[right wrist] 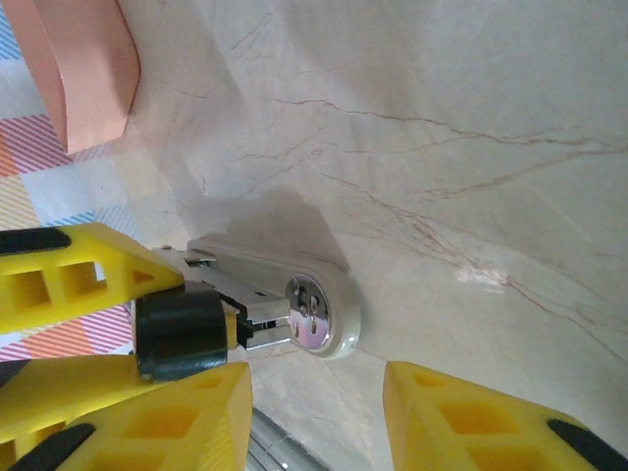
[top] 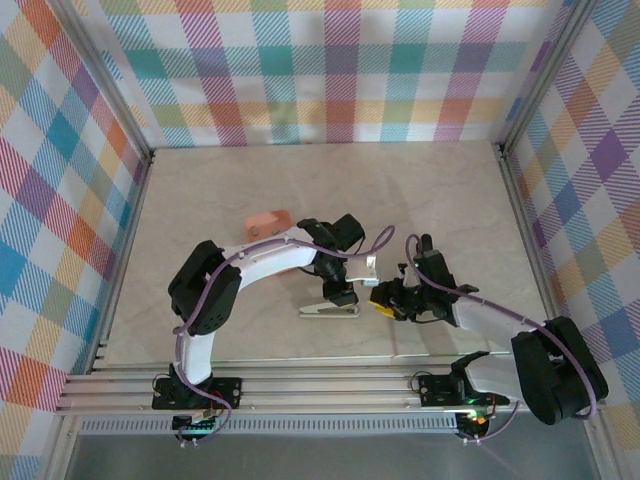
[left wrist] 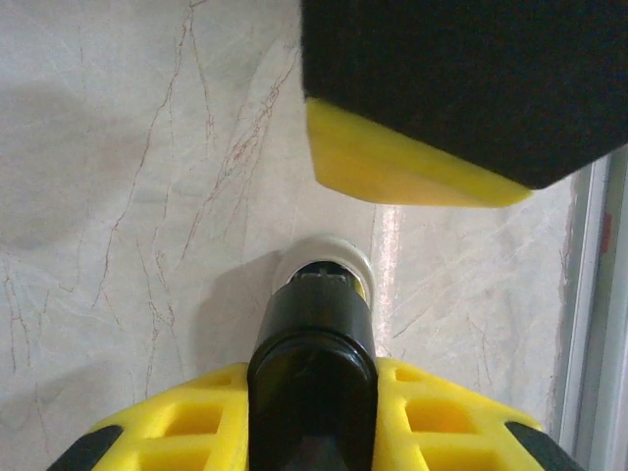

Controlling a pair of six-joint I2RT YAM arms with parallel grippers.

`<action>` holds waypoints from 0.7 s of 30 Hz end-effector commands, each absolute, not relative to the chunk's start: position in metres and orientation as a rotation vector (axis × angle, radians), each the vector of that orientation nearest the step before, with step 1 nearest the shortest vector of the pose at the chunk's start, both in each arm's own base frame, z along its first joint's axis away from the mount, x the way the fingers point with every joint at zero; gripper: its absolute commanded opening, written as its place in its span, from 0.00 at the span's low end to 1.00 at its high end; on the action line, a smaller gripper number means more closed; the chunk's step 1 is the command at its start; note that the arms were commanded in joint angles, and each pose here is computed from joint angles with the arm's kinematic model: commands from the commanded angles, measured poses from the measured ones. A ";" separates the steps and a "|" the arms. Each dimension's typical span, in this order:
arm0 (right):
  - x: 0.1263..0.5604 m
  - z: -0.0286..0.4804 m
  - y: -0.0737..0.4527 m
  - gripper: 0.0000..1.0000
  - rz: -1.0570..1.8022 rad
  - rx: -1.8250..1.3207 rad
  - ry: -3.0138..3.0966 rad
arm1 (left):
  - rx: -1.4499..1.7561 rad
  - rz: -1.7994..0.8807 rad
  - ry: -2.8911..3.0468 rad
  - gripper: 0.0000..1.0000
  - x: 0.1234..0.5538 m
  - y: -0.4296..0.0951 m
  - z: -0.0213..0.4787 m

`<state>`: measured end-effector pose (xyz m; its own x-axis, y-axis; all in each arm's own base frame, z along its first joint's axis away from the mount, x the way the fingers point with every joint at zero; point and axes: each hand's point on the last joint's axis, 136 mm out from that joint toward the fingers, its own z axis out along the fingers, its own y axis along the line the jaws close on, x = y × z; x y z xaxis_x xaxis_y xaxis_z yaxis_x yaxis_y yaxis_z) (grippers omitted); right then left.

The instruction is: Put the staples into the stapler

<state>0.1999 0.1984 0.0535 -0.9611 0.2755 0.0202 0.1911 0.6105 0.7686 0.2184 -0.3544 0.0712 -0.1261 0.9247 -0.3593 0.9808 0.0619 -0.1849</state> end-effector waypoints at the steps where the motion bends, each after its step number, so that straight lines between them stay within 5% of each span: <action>1: 0.196 0.050 0.193 0.43 1.253 0.425 2.752 | 1.960 -0.625 2.183 0.30 0.212 -0.366 0.064; 9: 0.201 0.055 0.197 0.54 1.249 0.392 2.777 | 1.803 -0.629 2.179 0.45 0.220 -0.368 0.085; 21: 0.204 0.071 0.212 0.57 1.236 0.316 2.803 | 1.381 -0.815 2.293 0.48 0.215 -0.343 0.115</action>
